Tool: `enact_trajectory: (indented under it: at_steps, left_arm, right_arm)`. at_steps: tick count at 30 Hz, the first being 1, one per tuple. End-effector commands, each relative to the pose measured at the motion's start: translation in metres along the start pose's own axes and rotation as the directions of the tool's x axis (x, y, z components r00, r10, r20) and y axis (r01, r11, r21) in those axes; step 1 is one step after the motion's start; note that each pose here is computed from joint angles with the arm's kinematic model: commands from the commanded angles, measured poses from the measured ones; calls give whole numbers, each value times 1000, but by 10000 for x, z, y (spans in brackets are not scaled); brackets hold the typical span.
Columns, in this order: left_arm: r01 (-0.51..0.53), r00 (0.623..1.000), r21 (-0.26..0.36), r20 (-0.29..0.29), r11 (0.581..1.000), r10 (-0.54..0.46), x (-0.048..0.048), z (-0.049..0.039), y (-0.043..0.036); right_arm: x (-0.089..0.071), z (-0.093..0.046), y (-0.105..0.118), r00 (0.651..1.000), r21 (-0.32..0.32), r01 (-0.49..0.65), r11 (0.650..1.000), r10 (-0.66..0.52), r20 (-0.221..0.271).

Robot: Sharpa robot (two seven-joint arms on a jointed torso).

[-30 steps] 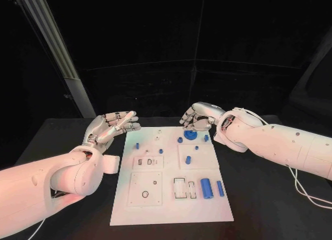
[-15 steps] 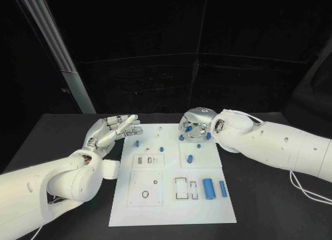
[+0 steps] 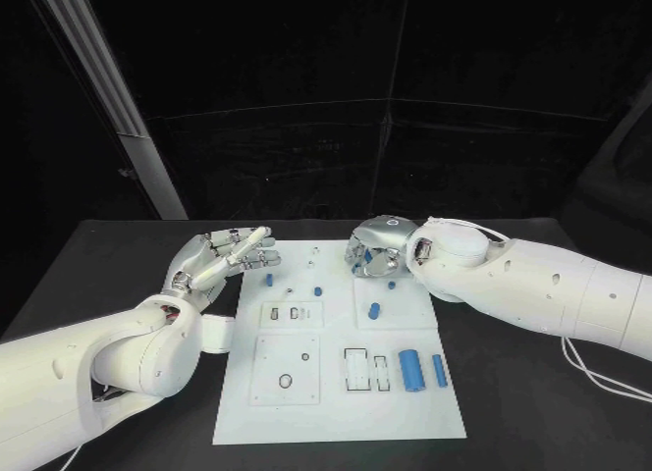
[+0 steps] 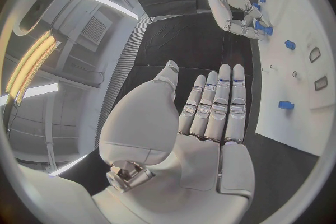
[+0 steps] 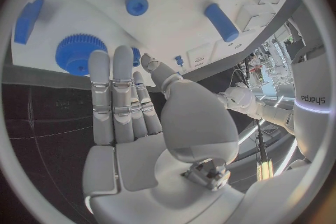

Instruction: Assemble the parts on the task board

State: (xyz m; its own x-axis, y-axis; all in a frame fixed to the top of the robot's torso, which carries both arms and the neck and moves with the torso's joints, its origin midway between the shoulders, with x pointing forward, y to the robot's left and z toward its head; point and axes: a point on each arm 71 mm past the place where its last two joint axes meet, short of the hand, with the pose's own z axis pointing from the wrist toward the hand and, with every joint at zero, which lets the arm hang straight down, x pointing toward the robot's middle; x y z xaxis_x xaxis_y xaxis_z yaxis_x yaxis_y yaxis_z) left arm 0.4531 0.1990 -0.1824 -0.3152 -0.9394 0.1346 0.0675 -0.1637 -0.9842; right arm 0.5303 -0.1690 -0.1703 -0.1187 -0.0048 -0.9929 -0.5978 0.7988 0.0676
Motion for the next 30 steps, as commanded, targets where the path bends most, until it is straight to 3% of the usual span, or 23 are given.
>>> enact_trajectory:
  at_steps: [1,23,26,30]
  left_arm:
    - [3,1000,4,-19,1000,-3,16,2,-12]
    - [3,1000,-5,-19,1000,-3,-7,4,-4]
    - [3,1000,-6,-18,1000,-3,-9,5,-4]
    - [3,1000,-7,-18,1000,-3,-11,4,-3]
  right_arm:
    - [11,10,-10,999,9,20,1000,-20,-34]
    - [8,4,-34,999,15,45,999,-44,-27]
    - [-9,2,-26,999,9,44,999,-44,-5]
    - [-58,-3,-20,997,13,43,999,-43,61]
